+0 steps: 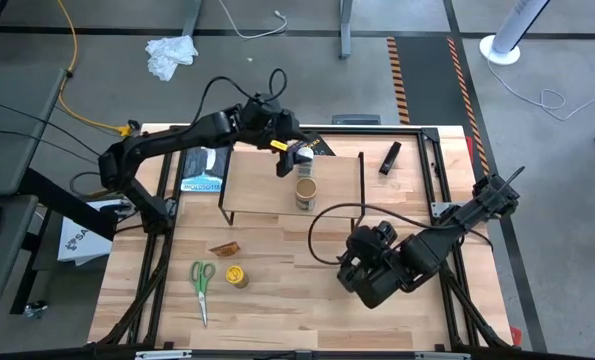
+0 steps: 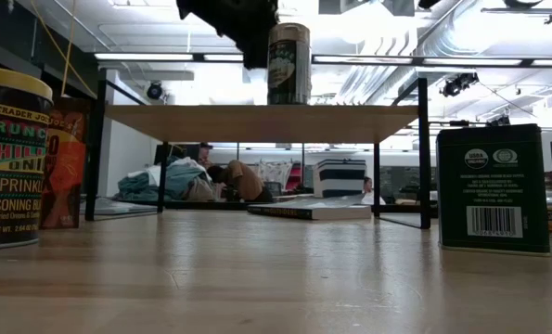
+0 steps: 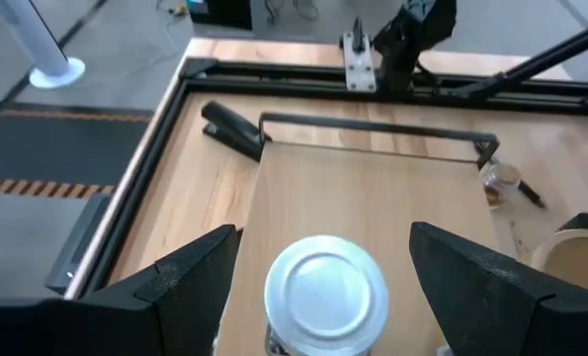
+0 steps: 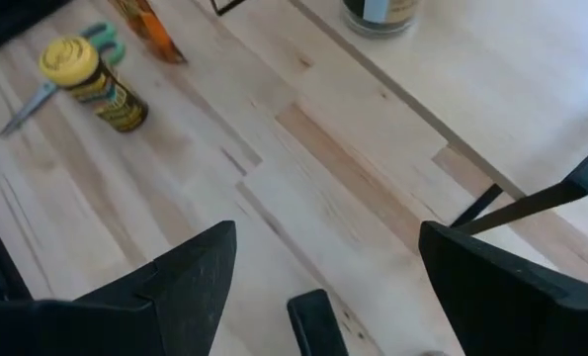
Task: Shelf spices
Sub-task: Remove the white seasoning bottle from the shelf
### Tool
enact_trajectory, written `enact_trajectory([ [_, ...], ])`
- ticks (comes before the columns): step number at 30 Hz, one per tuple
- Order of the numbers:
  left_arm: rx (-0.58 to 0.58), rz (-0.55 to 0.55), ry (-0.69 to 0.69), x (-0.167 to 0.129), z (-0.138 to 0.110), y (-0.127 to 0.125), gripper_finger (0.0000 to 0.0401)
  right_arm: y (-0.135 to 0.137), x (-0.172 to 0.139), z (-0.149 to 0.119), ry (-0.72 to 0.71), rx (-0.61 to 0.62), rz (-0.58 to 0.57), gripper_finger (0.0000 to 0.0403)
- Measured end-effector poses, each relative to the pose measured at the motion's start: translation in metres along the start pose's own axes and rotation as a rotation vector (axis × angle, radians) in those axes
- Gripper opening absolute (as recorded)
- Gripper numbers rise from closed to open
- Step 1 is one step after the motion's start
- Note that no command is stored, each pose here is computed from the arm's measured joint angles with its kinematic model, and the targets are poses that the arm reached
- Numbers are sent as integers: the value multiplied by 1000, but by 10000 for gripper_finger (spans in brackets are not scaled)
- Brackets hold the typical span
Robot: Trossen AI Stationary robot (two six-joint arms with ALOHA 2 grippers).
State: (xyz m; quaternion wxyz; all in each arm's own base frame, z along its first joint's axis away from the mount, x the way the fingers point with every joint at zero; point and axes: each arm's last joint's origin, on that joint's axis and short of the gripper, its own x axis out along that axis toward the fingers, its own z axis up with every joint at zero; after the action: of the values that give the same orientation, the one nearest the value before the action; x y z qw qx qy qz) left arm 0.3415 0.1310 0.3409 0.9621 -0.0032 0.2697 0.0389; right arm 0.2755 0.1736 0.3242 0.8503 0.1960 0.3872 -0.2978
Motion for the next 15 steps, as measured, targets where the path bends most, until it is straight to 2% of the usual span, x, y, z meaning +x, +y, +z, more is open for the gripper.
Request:
enact_trajectory([
  [8,55,-18,46,18,-9,2,300,2,0,1,-12,17,17,315],
  [15,55,-44,117,21,-18,4,300,3,0,1,-15,23,26,315],
])
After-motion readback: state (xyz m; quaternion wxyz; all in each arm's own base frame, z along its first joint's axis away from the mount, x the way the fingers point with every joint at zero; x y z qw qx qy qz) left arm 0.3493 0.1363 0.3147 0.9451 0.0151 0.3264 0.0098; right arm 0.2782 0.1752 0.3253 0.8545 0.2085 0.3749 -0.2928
